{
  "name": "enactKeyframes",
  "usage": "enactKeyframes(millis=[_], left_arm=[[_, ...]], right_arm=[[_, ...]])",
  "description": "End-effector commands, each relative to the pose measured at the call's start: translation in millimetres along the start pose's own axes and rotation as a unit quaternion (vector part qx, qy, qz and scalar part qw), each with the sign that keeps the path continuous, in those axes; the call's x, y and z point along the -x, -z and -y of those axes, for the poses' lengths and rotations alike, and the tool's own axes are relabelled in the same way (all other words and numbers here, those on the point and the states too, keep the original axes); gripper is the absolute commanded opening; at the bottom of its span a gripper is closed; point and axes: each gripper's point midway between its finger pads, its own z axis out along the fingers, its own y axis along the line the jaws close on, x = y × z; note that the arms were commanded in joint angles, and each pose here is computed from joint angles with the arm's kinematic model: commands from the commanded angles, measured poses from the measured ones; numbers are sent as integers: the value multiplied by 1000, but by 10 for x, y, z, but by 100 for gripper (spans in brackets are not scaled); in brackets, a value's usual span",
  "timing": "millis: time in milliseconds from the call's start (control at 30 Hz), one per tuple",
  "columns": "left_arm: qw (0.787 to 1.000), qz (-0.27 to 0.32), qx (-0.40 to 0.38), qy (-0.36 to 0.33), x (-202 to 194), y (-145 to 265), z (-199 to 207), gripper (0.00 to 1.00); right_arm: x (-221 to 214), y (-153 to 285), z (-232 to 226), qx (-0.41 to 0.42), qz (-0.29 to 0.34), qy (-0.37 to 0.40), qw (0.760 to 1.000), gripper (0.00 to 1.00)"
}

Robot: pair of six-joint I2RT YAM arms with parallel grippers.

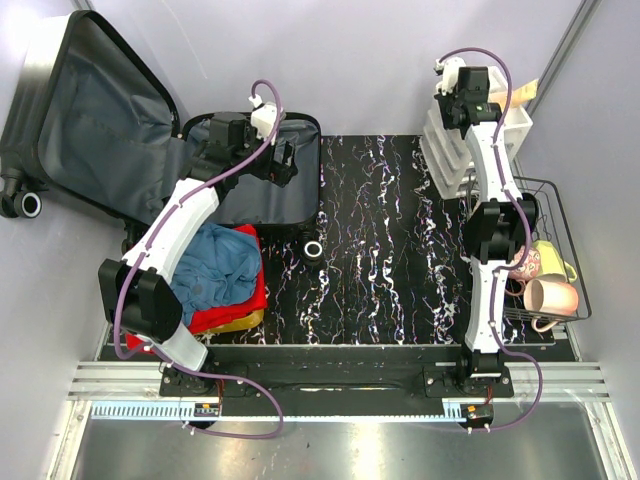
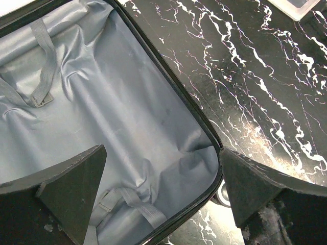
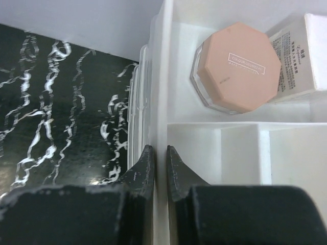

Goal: Open, take out, and arrange the luggage

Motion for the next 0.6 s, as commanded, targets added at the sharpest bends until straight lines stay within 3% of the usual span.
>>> enactKeyframes(millis=[0,67,333,400,500,567], left_arm=[[999,46,16,-16,273,145,-61,99],[999,44,19,-16,273,140,-77,99],[999,27,23,-9,181,85,-114,99],[1000,10,24,-4,112,54,-132,99],[1000,-10,22,5,88,40,-144,99],[1000,-8,15,5,158,69,-147,99]], right_arm=[[210,69,574,-120,32,-13,992,0],[104,89,858,-158,24,-28,987,0],[32,30,1042,-183,26,-38,982,2],[86,52,1050,-179,34,-32,983,9],[217,155,1039,-169,50,-32,984,29],[322,237,1003,-155,65,-37,985,48]])
